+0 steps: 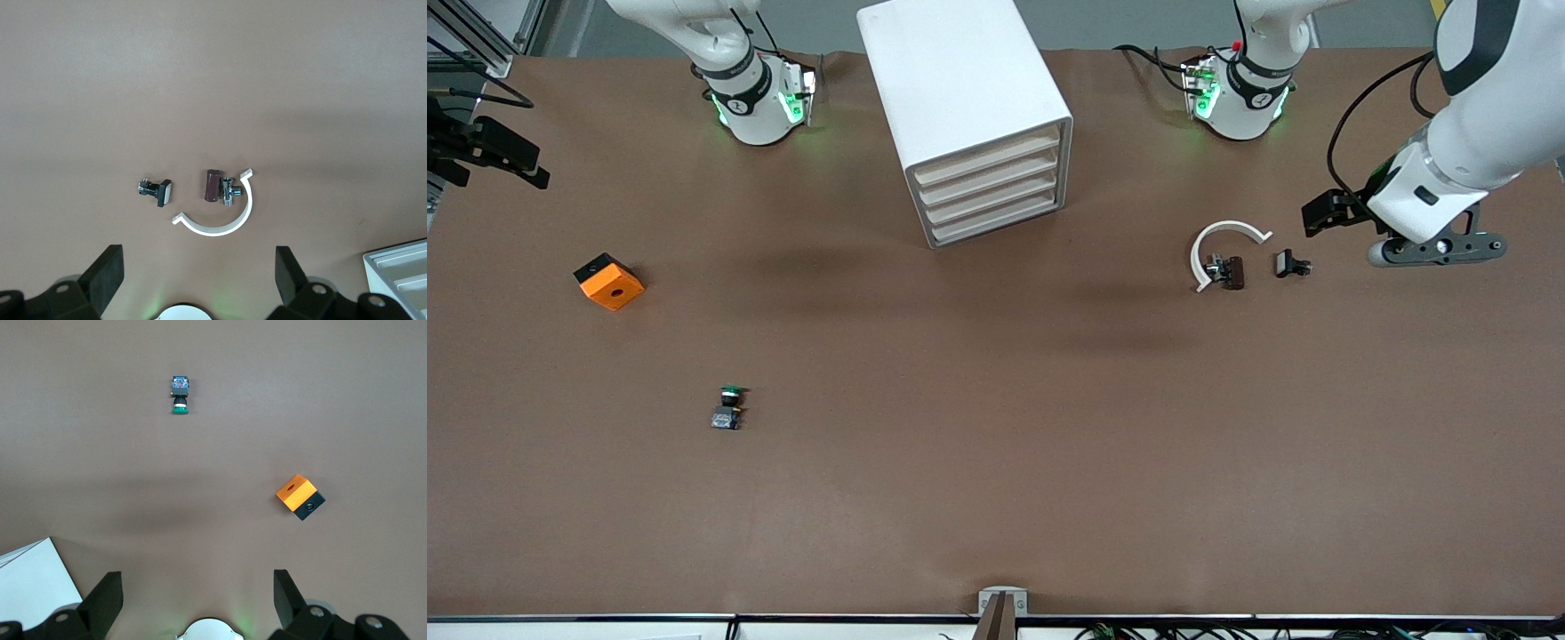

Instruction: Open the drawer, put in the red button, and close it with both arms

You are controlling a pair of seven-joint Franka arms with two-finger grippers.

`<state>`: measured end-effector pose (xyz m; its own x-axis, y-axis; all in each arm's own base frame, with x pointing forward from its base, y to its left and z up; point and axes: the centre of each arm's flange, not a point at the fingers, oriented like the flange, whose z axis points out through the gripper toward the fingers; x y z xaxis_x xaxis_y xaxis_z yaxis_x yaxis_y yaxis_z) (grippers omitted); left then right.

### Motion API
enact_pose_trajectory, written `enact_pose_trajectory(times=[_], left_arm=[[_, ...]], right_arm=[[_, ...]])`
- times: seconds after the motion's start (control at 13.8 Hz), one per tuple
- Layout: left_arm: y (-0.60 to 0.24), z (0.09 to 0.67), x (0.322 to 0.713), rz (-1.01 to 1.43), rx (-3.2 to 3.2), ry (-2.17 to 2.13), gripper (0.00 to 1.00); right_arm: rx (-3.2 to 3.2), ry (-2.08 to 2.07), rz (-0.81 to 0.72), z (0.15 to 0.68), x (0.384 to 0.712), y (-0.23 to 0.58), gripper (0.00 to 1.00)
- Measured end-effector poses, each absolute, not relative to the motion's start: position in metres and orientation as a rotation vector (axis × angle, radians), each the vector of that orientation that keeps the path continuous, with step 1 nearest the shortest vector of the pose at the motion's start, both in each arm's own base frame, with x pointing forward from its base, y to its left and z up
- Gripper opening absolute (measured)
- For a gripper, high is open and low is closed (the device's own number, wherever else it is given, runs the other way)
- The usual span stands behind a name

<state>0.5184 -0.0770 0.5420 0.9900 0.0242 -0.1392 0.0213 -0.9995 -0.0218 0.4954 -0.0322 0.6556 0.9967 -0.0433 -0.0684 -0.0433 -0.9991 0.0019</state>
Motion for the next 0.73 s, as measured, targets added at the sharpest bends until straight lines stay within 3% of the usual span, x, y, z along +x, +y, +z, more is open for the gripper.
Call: enact_pose_trajectory(times=[0.73], left_arm=[[-0.0686,0.5454,0.5182,0.214,-3.143,-0.031,1.00]], right_arm=[[3.139,-0.071,-0.108,0.6547,0.4956,-0.0331,1.00]])
